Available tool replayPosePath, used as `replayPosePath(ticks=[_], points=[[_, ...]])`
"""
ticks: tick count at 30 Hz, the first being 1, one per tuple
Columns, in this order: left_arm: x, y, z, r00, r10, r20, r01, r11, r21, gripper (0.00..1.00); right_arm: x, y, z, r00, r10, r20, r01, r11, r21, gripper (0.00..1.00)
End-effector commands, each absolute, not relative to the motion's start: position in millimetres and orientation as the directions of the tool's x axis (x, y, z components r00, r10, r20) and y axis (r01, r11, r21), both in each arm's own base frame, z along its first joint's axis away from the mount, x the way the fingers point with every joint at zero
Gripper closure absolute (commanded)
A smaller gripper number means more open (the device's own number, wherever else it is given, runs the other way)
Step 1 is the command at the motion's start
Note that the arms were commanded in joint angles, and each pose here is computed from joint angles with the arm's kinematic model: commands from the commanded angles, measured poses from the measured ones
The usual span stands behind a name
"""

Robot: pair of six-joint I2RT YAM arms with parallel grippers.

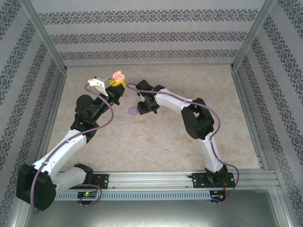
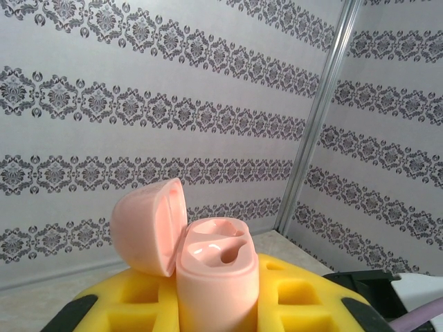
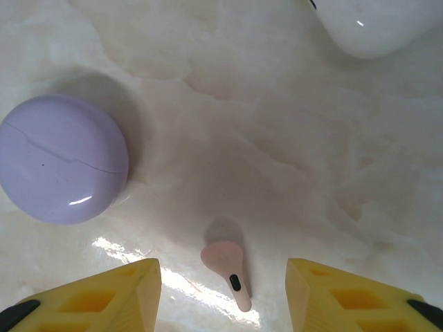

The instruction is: Insert the wireless bluetooth earbuds into the charging case

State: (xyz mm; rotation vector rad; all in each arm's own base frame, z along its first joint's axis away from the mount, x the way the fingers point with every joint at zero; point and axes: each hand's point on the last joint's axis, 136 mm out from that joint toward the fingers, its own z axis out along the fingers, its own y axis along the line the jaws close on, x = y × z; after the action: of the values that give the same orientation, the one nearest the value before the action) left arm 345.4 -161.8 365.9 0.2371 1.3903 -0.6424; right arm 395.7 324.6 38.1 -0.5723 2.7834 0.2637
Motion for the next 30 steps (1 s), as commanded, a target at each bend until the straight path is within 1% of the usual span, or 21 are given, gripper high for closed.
replayPosePath(ticks=[1,9,18,27,30], points=[[338.2,-156.0,379.1,0.089,-0.317,-0.944,0.546,0.809,-0.22,1.0,395.8,322.8,33.3,-0.872,-0.39,-0.296,-0.428,0.9,0.076,0.49],[336.5,-153.9,379.5,0.112,-0.323,-0.94,0.543,0.812,-0.214,1.0,395.3,323.3,23.5,-0.874,-0.4,-0.275,-0.433,0.899,0.07,0.51],[337.3,-152.6,375.2,0.109,-0.318,-0.942,0.534,0.818,-0.214,1.0,394.3,325.8,15.5,-0.87,-0.419,-0.258,-0.446,0.893,0.053,0.53],[337.1,-152.9,372.2,0.107,-0.312,-0.944,0.533,0.819,-0.21,1.0,391.8,324.2,9.2,-0.867,-0.435,-0.243,-0.454,0.891,0.025,0.58],[336.7,-153.0,371.6,0.106,-0.311,-0.944,0.534,0.819,-0.209,1.0,390.2,323.8,9.9,-0.868,-0.435,-0.241,-0.453,0.891,0.024,0.58]])
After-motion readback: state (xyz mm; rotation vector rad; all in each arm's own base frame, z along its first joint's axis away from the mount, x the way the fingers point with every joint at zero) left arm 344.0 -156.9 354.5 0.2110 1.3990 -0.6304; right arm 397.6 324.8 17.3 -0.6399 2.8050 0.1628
